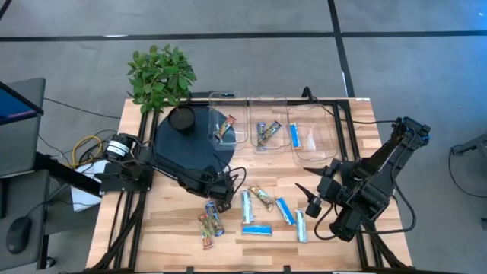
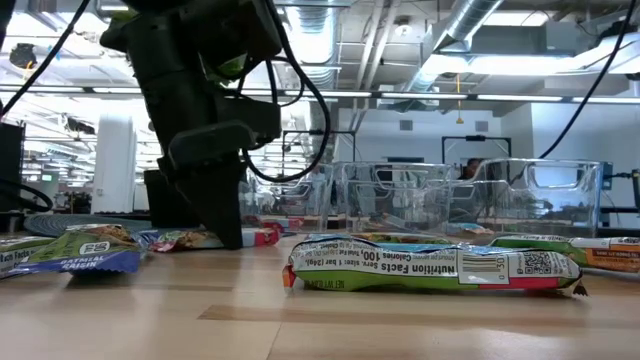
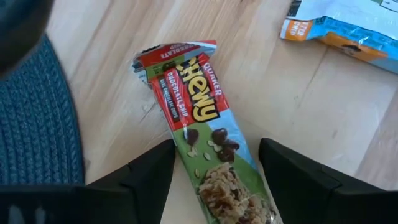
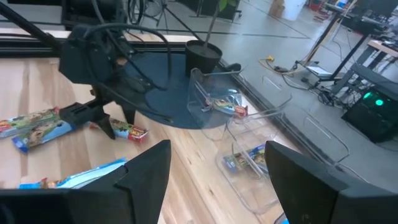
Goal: Pick and place Granola Bars by type
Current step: Put the red granola bar into the left transparent bin
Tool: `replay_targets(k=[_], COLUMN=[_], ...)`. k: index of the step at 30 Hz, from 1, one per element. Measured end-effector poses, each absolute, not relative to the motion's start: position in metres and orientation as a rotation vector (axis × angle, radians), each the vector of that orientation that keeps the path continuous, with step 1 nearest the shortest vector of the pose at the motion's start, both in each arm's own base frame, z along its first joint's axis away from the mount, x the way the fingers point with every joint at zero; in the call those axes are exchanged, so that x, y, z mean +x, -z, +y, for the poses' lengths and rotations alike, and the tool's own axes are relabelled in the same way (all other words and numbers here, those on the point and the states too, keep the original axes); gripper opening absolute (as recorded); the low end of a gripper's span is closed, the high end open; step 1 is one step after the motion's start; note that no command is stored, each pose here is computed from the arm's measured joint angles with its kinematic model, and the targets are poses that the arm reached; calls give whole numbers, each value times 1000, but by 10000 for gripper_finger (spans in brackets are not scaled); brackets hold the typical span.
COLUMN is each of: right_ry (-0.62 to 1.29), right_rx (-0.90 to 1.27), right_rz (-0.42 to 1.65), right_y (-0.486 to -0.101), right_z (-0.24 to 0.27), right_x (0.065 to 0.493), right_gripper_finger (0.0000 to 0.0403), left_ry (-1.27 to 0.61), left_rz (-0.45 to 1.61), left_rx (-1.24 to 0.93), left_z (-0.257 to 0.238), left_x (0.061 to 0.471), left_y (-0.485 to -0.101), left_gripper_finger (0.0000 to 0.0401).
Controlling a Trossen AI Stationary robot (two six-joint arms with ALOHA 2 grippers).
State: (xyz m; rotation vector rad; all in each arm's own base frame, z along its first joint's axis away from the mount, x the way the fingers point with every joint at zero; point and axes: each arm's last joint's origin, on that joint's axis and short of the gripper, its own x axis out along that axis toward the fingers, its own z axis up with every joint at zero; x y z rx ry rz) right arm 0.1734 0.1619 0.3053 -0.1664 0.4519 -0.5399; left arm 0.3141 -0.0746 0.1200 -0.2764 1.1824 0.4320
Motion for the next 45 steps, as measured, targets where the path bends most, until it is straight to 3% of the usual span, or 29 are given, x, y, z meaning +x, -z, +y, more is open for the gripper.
replay_targets(k=[14,23,33,45], right_ry=[587,591,586,578], right_rx=[-175,-171,-164,-158], right_rz=[468,478,487,495], right_y=[-305,-305,-304,-304], right_z=[152,151,151,152], right_x=[182,183,183,183], right_gripper_finger=[255,255,255,255], left_ry=[-292,-291,-290,-492], left_rz=[1212,1199,1097,983], left_rx=[-204,-205,-195,-39], left_z=[-75,-77,-82,-63], left_x=[313,319,343,365], left_y=[-128,-134,-167,-222], left_gripper_finger=[121,128,110,110])
